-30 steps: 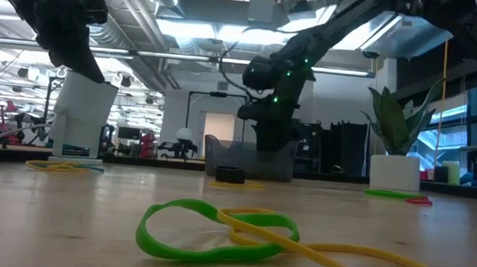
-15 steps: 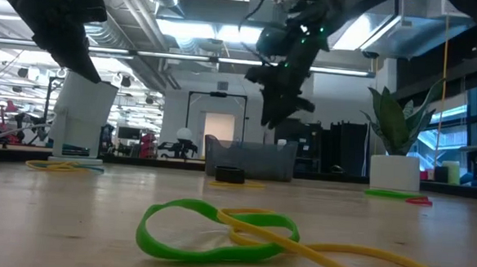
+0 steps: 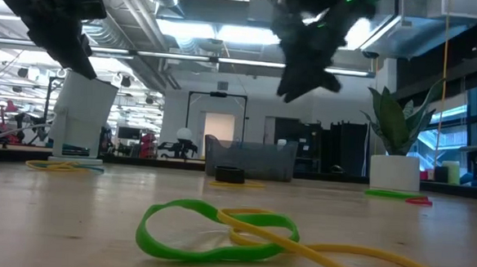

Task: Pick and place rubber bands into bin
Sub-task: Put the blue rubber band into the bin

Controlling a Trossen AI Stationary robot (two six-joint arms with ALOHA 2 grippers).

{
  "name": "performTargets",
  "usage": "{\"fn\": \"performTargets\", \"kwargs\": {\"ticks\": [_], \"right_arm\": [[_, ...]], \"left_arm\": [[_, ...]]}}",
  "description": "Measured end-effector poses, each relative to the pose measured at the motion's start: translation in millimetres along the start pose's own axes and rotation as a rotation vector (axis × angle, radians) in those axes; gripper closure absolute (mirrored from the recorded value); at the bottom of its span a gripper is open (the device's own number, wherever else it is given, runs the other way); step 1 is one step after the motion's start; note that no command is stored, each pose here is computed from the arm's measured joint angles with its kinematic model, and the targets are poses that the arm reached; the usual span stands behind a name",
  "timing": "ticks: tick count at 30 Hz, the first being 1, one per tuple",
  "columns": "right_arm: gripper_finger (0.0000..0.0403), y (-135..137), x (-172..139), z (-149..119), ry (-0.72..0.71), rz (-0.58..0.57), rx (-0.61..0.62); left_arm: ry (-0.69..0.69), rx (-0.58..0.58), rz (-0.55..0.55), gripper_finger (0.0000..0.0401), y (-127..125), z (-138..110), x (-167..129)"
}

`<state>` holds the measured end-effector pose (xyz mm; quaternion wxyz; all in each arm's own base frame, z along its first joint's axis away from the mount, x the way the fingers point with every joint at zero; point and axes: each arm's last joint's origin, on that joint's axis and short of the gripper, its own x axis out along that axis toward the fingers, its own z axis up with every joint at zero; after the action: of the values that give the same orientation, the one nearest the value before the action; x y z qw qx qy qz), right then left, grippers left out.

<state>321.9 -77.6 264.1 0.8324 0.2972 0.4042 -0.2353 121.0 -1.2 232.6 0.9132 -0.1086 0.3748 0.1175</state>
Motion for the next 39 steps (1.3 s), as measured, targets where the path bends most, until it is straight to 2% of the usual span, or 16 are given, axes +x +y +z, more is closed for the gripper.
{"fn": "performTargets", "kwargs": {"ticks": [8, 14, 18, 22, 26, 30, 34, 36, 39], "right_arm": [[0.0297, -1.0, -34.3, -79.9, -0.069, 0.068, 0.034], [0.0297, -18.2, -56.2, -120.2, -0.067, 0.131, 0.015], [0.0297, -32.0, -67.1, -140.2, -0.077, 0.168, -0.004], [0.0303, -45.6, -70.4, -158.9, -0.083, 0.195, -0.060], [0.0330, -57.0, -68.7, -174.9, -0.075, 0.215, -0.132], [0.0367, -65.0, -64.2, -185.5, -0.055, 0.229, -0.152], [0.0397, -68.2, -60.4, -189.8, -0.044, 0.228, -0.155], [0.0396, -69.4, -58.7, -191.3, -0.038, 0.222, -0.155], [0.0386, -69.3, -58.6, -191.2, -0.040, 0.224, -0.156]], "left_arm": [[-0.043, -0.005, -0.025, 0.0398, -1.8, 4.4, -0.1], [-0.043, -0.052, -0.091, 0.0398, -14.0, 22.8, -6.1], [-0.029, -0.024, -0.032, 0.0398, -34.1, 48.3, -4.3], [0.068, -0.005, 0.042, 0.0398, -55.9, 71.6, 3.2], [0.200, -0.071, 0.090, 0.0398, -78.1, 85.0, 10.6], [0.338, -0.172, 0.131, 0.0398, -102.0, 84.7, 15.0], [0.446, -0.373, 0.178, 0.0397, -121.7, 71.8, 18.7], [0.486, -0.448, 0.194, 0.0395, -130.9, 64.0, 19.1], [0.538, -0.501, 0.231, 0.0383, -145.6, 49.8, 19.1]]}}
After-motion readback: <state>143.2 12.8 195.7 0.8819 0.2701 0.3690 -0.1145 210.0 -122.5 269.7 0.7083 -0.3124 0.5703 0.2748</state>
